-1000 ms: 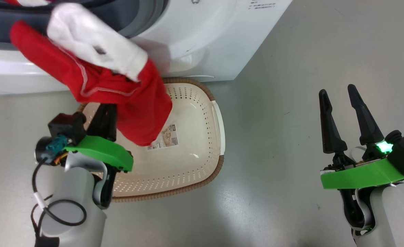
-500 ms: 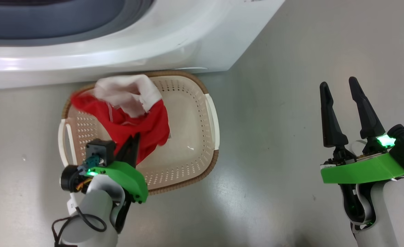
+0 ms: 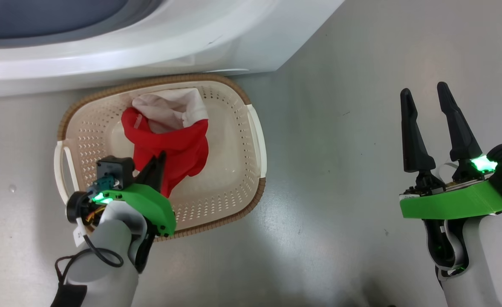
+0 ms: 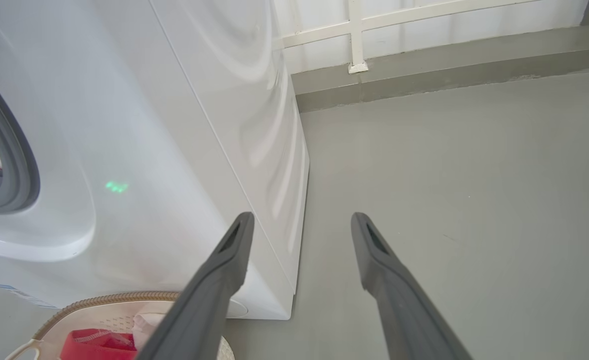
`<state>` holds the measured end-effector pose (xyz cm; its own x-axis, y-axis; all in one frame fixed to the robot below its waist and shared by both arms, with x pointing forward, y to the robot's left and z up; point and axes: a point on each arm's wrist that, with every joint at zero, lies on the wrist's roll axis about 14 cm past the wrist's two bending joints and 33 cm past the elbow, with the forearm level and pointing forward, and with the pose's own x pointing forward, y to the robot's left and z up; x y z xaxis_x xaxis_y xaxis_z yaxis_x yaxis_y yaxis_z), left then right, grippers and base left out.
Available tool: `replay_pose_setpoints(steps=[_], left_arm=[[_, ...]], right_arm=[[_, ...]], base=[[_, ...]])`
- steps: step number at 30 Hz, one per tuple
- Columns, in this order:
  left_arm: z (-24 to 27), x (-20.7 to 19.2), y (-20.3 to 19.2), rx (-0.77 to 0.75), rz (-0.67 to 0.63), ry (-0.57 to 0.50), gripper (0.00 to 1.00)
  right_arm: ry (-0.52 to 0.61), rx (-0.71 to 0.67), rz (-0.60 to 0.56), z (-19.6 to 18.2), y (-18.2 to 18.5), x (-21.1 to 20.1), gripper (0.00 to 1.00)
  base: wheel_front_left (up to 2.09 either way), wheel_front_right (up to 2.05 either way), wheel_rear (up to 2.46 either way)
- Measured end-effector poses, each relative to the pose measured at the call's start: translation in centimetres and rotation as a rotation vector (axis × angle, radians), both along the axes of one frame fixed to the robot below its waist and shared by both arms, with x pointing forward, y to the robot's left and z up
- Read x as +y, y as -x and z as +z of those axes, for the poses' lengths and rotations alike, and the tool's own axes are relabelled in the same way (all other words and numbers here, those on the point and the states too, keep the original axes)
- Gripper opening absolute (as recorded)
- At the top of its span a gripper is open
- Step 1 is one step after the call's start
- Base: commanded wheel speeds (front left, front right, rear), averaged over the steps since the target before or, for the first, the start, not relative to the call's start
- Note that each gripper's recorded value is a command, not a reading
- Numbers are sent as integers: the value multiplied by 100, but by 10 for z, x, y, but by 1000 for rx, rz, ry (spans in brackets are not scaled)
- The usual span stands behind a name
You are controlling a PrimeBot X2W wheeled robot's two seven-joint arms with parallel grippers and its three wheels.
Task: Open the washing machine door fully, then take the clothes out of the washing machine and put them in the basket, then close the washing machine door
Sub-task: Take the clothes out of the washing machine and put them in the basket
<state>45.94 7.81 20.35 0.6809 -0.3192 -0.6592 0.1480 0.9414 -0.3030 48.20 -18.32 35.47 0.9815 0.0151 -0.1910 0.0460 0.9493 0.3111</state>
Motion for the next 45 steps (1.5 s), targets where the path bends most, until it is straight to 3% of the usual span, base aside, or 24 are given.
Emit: replay_pose_setpoints(steps=[2, 4, 22, 38, 45], left_arm=[[0, 0, 0, 0, 2, 0, 83], [1, 1, -2, -4, 6, 1, 100], [49, 16, -17, -131, 86, 20, 100], [145, 42, -27, -403, 158, 16, 100], [179, 55, -13, -494, 183, 3, 100]], right_arm=[[0, 1, 0, 0, 0, 0, 100], [0, 1, 0, 0, 0, 0, 100], [1, -70, 13, 34, 0, 5, 100], [3, -143, 29, 79, 20, 11, 100], [4, -144, 31, 88, 39, 11, 100]], base=[[0, 0, 0], [0, 0, 0], [0, 0, 0], [0, 0, 0], [0, 0, 0]])
